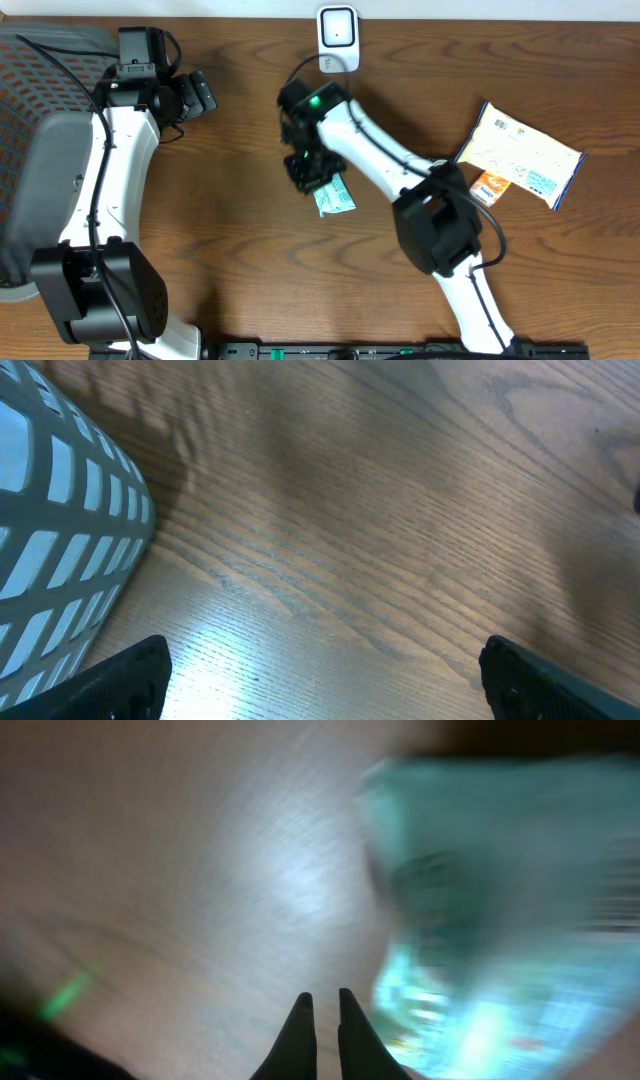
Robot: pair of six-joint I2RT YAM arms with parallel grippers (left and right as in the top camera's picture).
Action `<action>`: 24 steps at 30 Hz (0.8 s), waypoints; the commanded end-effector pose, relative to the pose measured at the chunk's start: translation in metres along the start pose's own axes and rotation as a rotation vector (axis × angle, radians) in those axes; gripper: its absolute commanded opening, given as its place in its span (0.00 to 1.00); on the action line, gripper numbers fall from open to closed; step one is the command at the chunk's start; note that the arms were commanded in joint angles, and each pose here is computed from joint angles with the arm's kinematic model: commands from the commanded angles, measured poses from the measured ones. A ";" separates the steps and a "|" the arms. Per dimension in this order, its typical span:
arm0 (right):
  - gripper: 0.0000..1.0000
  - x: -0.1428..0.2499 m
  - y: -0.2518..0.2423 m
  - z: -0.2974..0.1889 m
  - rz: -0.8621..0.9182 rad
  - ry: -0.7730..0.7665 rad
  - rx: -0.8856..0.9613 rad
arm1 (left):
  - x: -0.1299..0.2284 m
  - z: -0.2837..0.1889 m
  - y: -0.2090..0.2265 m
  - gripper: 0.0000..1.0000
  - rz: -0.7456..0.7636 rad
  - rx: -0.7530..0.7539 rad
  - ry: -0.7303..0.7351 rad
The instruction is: Scan the item barcode
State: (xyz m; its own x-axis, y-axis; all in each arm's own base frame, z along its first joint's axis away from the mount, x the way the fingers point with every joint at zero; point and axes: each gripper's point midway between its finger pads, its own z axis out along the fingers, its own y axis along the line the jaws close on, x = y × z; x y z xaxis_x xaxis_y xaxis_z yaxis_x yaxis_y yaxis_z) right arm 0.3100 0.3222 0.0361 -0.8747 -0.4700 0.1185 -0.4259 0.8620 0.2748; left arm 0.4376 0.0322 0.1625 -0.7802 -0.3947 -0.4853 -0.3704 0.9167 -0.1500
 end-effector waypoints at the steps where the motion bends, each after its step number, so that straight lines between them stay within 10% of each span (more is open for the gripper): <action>1: 0.04 0.024 0.006 0.023 -0.034 0.089 -0.001 | -0.009 -0.009 -0.002 0.98 0.014 0.001 -0.030; 13: 0.01 0.027 -0.103 0.006 0.162 0.092 0.321 | -0.009 -0.009 -0.002 0.98 0.014 0.001 -0.030; 24: 0.01 0.014 -0.093 -0.015 0.083 0.054 0.137 | -0.009 -0.009 -0.002 0.98 0.014 0.001 -0.030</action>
State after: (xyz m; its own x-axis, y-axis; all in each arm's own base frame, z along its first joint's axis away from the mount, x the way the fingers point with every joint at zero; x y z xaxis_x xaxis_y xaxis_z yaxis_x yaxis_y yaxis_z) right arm 0.3389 0.2106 0.0084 -0.9175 -0.3207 0.2352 -0.3261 0.9452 0.0167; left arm 0.4376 0.0322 0.1625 -0.7804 -0.3944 -0.4853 -0.3701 0.9168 -0.1499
